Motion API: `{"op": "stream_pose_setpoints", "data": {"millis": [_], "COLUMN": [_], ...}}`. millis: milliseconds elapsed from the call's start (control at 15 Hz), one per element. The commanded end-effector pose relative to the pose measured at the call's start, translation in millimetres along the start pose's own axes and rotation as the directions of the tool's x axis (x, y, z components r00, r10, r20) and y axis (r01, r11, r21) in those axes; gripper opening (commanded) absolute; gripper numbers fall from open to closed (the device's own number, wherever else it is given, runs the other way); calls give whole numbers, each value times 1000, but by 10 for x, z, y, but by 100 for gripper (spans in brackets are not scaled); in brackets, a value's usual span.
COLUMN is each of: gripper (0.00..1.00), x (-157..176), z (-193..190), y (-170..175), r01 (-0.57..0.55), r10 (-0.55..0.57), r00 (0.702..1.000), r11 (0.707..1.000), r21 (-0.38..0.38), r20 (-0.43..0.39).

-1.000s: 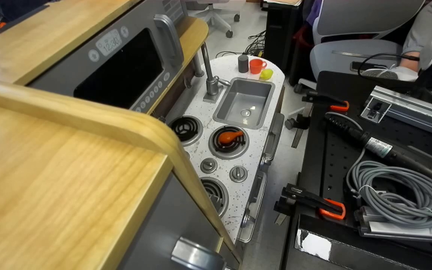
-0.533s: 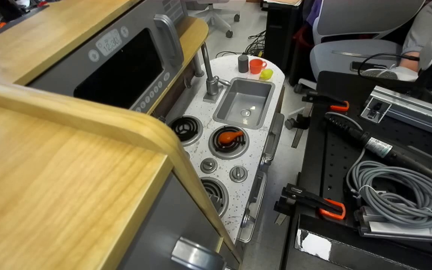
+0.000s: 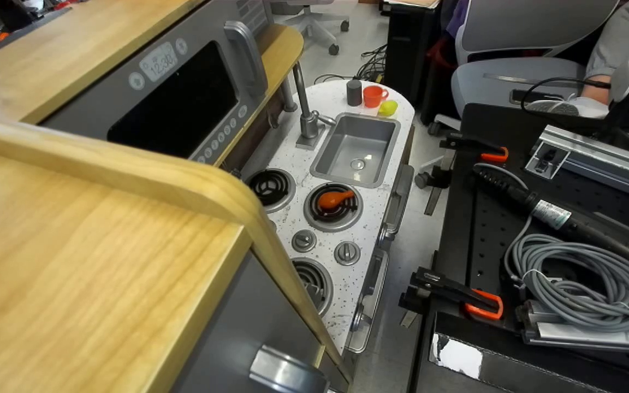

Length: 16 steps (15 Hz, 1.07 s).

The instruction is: Put the grey cup in the orange cup

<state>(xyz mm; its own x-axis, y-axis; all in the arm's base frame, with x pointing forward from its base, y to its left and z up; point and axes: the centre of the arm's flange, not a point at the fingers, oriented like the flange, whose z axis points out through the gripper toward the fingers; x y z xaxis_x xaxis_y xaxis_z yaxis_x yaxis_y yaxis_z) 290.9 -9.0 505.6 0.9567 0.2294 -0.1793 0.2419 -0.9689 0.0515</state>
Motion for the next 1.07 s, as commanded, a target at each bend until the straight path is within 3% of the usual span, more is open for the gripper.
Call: {"op": "stream_pose_setpoints", "data": {"millis": [0,333,600,1000], "gripper": [100,100,100,100], "x": [139,388,713,1274], "z": [139,449,965,1948], "y": [100,492,888,1357], "r01": [-2,-69,-141,-283], "r10": [1,73,150,295], "r00": [1000,996,987,955], "r11": [1000,995,981,936], "r21": [30,76,134,207], "r20": [12,-55,-60,-27]}}
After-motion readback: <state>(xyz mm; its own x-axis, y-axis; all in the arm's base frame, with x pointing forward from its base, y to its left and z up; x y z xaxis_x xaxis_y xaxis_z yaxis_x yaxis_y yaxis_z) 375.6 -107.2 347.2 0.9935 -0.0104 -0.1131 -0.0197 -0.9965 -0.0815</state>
